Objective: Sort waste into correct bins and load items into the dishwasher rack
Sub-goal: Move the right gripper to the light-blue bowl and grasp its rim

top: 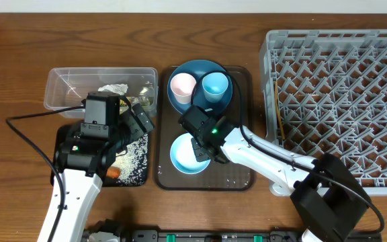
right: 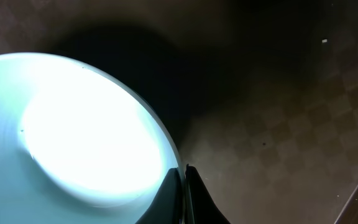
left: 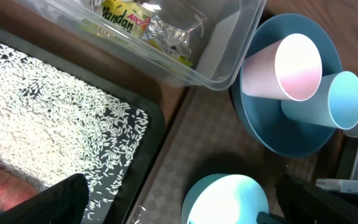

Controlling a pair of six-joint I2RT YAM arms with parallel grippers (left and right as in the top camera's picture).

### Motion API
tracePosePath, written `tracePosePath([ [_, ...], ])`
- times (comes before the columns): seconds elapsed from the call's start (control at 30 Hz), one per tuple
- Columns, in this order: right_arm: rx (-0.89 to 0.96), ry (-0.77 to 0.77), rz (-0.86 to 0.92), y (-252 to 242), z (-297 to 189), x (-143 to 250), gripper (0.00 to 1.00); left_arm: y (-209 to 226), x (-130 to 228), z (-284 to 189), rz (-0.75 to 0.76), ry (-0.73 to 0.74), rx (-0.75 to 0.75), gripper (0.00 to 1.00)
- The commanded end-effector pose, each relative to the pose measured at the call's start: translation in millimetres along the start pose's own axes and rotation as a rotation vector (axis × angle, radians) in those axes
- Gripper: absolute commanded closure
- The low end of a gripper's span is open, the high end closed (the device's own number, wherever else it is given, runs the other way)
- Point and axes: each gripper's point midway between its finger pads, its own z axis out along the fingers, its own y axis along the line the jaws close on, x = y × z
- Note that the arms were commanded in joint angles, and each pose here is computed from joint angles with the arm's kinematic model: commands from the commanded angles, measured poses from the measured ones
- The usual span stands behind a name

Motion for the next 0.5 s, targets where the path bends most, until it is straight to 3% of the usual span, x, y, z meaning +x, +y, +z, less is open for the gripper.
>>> tracePosePath([
  [0.0, 0.020, -0.016, 0.002, -3, -1, -4, 0.99, -1, -5, -3, 0.000, -0.016, -0.001, 0.02],
  [0.27, 0.019, -0.077, -0.014, -9, -48, -25, 0.99, -1, -5, -3, 0.000, -0.016, -0.001, 0.02],
  [0.47, 0.319, -0.341, 0.018, -80, -120, -61, 0.99, -1, -5, -3, 0.000, -0.016, -0.001, 0.02],
])
